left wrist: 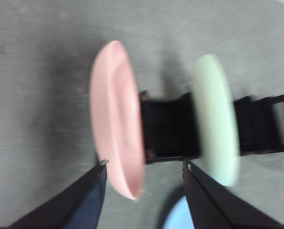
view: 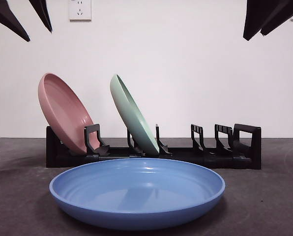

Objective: Place the plate

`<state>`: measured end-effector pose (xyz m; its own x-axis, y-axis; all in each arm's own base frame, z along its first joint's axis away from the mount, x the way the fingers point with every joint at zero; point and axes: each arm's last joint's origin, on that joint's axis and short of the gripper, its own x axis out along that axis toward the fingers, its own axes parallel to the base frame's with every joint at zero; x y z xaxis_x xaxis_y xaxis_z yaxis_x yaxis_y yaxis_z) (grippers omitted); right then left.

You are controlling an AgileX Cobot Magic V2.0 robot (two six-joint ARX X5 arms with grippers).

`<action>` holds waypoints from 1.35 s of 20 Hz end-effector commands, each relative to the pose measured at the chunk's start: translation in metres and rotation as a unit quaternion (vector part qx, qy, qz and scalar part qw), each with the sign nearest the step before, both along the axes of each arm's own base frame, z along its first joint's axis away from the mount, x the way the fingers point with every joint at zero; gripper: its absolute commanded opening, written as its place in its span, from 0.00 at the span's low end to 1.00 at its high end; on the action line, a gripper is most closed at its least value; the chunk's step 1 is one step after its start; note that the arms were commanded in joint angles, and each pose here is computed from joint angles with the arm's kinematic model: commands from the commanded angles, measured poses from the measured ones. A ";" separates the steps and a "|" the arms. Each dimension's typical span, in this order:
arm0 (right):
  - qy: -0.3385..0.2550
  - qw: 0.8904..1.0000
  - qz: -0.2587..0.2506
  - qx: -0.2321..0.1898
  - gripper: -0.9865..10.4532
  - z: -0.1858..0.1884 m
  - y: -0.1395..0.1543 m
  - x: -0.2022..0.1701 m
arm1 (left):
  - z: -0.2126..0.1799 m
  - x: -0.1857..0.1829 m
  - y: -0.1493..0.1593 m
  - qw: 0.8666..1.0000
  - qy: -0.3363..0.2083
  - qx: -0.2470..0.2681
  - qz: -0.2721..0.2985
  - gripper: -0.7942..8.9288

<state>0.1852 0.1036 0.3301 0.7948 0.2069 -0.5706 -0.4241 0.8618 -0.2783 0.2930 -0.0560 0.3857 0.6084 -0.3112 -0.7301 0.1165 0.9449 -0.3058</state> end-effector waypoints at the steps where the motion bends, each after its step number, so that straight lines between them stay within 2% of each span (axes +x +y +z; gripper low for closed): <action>1: 0.001 1.000 0.000 0.007 0.29 0.002 0.001 0.000 | 0.004 0.015 -0.011 0.999 -0.008 0.047 -0.006 0.34; 7: 0.001 1.000 -0.001 0.007 0.29 0.002 0.001 0.000 | -0.016 0.042 -0.037 0.992 0.007 0.129 0.005 0.34; 19: 0.002 1.000 -0.003 0.009 0.29 0.002 0.001 0.000 | -0.052 0.068 -0.046 0.987 0.051 0.153 0.003 0.33; 20: 0.003 1.000 -0.003 0.009 0.29 0.002 0.001 0.000 | -0.052 0.068 -0.046 0.987 0.050 0.153 0.004 0.32; 23: 0.009 1.000 -0.004 0.005 0.29 0.001 0.001 -0.001 | -0.052 0.068 -0.046 0.987 0.050 0.154 0.004 0.14; 27: 0.012 1.000 -0.005 0.002 0.29 0.000 0.000 -0.001 | -0.051 0.068 -0.046 0.986 0.048 0.158 0.008 0.10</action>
